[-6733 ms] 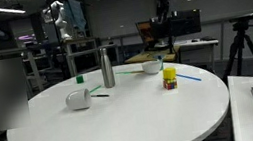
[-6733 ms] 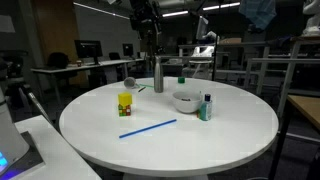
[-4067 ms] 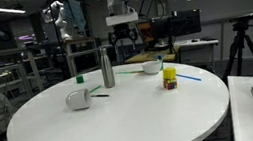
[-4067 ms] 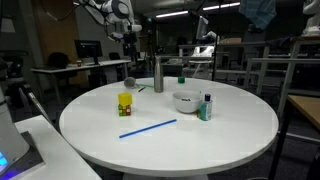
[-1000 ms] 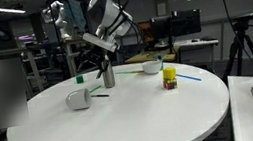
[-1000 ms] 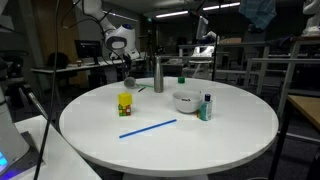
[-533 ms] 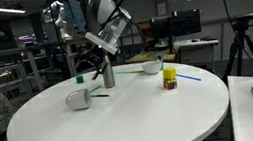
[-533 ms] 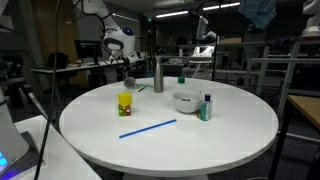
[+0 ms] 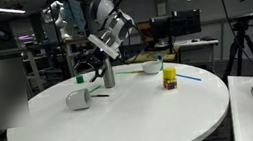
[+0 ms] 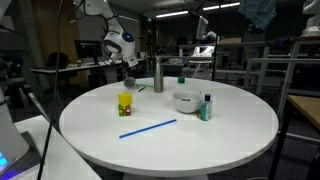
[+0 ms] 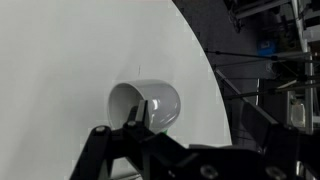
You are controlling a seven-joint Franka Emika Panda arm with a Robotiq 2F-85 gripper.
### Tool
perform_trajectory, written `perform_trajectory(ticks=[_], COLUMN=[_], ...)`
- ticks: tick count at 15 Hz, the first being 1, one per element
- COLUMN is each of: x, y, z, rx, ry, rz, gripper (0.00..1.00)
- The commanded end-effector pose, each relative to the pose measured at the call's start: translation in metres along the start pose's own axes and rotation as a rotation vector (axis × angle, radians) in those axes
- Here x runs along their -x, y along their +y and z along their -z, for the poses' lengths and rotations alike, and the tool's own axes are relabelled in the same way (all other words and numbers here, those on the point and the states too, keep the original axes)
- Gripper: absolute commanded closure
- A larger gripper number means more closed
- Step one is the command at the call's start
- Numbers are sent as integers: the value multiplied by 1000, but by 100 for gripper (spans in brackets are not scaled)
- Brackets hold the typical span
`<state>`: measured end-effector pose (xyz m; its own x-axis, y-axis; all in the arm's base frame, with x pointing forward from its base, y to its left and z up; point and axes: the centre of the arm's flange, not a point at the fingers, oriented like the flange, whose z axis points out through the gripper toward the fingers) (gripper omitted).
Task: Put the cup upright on the table
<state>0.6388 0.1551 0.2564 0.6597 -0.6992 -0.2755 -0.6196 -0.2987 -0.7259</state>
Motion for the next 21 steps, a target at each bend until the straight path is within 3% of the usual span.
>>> perform_trajectory(ticks=[1,10,21], x=[-11,-29,-42], y=[10,33,31], z=[-13,-34,-59], rx=[-74,-95,-148], ry=[-26,-68,-160], rz=[-5,-24,-17], gripper=[0,0,0])
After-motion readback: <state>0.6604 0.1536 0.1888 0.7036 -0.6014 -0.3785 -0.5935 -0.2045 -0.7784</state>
